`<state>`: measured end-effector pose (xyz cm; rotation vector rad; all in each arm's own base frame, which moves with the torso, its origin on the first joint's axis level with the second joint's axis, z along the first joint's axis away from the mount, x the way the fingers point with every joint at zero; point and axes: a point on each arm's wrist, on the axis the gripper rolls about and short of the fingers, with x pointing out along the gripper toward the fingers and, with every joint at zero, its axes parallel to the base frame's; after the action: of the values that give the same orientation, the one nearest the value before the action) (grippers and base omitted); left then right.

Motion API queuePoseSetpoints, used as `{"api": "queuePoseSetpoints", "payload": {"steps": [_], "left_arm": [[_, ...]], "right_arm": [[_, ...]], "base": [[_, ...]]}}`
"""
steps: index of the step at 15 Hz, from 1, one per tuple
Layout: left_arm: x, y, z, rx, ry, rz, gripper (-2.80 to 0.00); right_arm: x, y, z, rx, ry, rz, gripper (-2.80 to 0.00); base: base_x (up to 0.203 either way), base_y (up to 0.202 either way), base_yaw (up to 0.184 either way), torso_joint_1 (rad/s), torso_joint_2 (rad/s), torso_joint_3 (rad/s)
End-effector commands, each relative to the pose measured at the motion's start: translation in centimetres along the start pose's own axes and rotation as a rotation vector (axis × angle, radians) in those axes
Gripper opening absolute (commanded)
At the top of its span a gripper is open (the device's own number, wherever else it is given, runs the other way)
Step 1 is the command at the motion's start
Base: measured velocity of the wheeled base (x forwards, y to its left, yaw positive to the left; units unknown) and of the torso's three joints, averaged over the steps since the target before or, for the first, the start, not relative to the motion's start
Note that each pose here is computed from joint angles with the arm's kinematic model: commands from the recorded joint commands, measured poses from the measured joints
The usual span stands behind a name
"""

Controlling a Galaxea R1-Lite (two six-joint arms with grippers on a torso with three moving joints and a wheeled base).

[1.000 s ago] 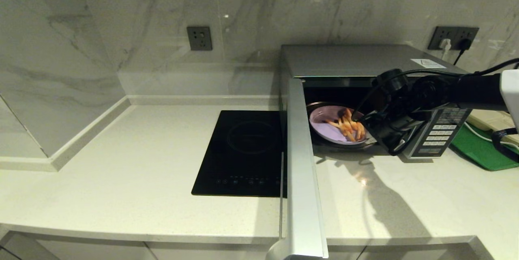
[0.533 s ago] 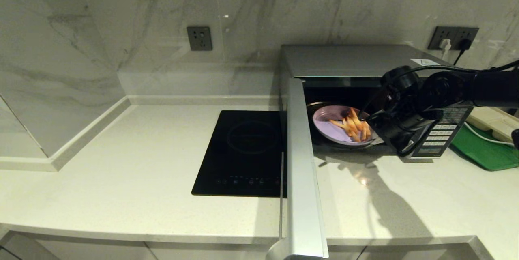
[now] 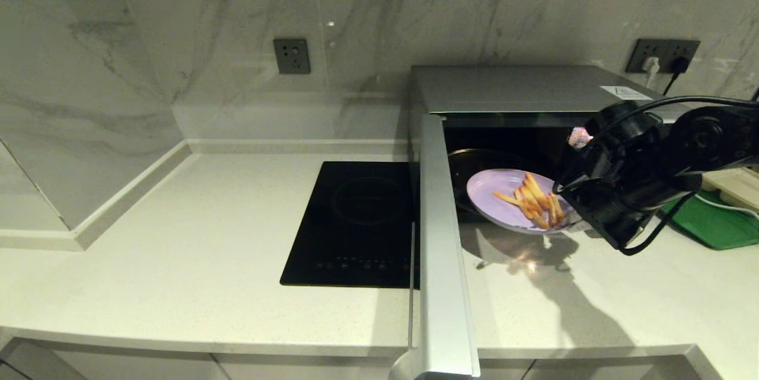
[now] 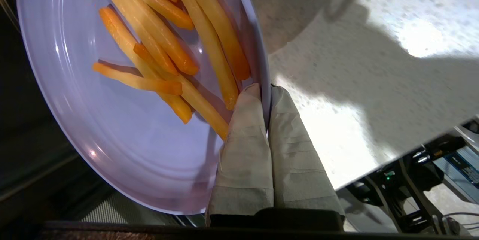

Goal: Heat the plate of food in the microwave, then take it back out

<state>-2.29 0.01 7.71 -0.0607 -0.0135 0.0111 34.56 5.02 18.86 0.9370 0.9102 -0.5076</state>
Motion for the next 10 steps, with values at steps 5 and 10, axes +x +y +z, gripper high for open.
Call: {"api": "queuePoseSetpoints", "payload": {"steps": [5,10], "left_arm": [[0.0,0.0,0.0,-0.001,-0.001,0.001,-2.8],[0.0,0.0,0.0,-0.001,-0.001,0.001,-2.8]], "right_arm": [[-6.1,-5.4,-1.4,0.023,-0.045,0.059,-2.8],[-9.6,-12.1,-1.0,0.117,-0.124,0.033,-2.8]], "base": [[0.0,0.0,0.0,0.0,0.0,0.0],[0.0,0.0,0.0,0.0,0.0,0.0]]}}
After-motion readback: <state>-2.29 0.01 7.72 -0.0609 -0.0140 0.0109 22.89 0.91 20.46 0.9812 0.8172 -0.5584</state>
